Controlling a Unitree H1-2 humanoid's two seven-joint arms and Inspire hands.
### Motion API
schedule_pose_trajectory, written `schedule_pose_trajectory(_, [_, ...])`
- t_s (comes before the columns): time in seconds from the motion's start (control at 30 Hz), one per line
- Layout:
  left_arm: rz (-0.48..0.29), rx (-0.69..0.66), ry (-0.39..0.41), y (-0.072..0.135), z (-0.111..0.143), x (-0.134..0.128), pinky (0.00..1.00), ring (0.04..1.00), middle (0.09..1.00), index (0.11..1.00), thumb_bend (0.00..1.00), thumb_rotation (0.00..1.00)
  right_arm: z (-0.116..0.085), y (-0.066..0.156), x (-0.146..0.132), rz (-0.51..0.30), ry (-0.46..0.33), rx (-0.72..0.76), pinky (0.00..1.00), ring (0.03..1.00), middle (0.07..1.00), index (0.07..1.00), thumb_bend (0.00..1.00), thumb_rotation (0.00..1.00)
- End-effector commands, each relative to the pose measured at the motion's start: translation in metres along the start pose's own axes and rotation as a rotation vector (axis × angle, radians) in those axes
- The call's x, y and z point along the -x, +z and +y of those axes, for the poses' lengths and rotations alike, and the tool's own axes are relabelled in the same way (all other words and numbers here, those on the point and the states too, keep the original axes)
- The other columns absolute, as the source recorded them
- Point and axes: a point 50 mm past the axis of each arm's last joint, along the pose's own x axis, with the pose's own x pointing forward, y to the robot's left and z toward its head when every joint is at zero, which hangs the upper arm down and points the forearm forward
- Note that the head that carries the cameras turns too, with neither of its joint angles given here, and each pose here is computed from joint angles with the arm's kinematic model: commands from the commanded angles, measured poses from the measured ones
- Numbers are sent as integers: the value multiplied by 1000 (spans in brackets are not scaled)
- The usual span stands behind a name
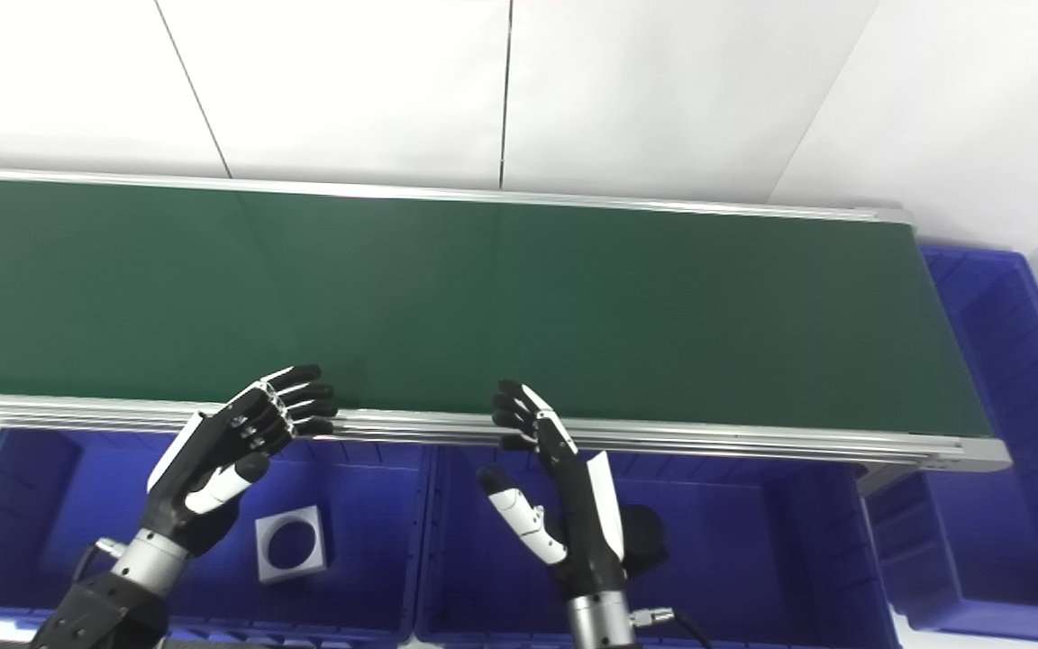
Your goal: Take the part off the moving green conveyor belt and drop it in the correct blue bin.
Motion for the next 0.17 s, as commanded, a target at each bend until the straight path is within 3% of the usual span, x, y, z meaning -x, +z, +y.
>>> schedule_pose_trajectory(0.0, [-74, -33, -8, 13, -5, -3, 716, 748, 779, 811, 933, 577, -4, 10, -2, -48, -21, -10, 680, 776, 817, 856, 656, 831])
schedule_pose_trajectory(0.13, [-90, -40, 10, 13, -16, -1, 715, 746, 776, 808, 935, 582, -11, 12, 3, -49, -34, -3, 670, 767, 811, 850, 627, 822])
